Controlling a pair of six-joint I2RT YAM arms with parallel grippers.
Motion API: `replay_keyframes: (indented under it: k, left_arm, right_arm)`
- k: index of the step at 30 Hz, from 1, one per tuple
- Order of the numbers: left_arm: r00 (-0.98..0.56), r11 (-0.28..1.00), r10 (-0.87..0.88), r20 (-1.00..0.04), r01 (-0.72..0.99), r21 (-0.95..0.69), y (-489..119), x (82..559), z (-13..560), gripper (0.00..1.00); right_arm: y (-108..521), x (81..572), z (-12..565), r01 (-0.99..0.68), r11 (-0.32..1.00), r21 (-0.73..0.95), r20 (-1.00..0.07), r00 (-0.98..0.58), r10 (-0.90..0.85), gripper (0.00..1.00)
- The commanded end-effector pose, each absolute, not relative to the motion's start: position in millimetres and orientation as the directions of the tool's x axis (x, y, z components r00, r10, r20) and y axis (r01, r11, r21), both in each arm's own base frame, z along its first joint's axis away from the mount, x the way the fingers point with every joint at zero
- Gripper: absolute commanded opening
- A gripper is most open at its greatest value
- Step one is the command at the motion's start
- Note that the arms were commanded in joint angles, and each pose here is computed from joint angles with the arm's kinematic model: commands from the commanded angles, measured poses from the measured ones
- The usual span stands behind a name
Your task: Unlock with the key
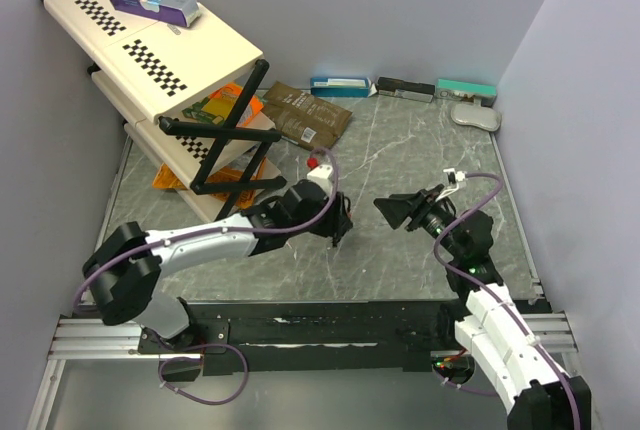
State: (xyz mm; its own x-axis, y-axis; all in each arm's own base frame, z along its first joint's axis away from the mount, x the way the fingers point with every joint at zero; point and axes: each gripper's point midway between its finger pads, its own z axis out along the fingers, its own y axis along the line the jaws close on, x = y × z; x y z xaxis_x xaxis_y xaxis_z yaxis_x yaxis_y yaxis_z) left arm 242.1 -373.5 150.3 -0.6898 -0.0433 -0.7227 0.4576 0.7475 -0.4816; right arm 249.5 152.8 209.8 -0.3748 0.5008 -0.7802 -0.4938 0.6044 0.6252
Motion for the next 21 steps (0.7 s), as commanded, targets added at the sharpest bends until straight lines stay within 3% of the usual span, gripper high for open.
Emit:
replay_keyframes:
  k: [1, 3, 7, 10, 17, 21]
  left_arm:
    - [-0.559, 0.599, 0.017, -0.829, 0.67, -0.439, -372, 223, 191, 0.01]
    - [-0.522, 0.53, 0.024, -0.853, 0.73, -0.432, -368, 212, 204, 0.01]
    - [-0.49, 0.275, 0.059, -0.87, 0.846, -0.457, -356, 174, 215, 0.01]
    - [-0.471, 0.177, 0.061, -0.88, 0.873, -0.455, -349, 159, 226, 0.01]
    - [-0.472, 0.065, 0.096, -0.876, 0.881, -0.468, -342, 141, 233, 0.01]
    - [-0.484, 0.134, 0.071, -0.872, 0.871, -0.473, -339, 151, 231, 0.01]
  right_arm:
    - [164, 243, 246, -0.614, 0.557, 0.56, -0.824, -0.341, 0.453, 0.81]
    - [171, 239, 251, -0.646, 0.524, 0.555, -0.827, -0.359, 0.432, 0.82]
    - [184, 230, 255, -0.704, 0.469, 0.533, -0.84, -0.377, 0.39, 0.83]
    - [197, 220, 255, -0.744, 0.421, 0.519, -0.849, -0.394, 0.351, 0.84]
    - [229, 195, 259, -0.829, 0.319, 0.46, -0.884, -0.394, 0.253, 0.84]
    - [230, 202, 254, -0.791, 0.37, 0.486, -0.872, -0.415, 0.26, 0.84]
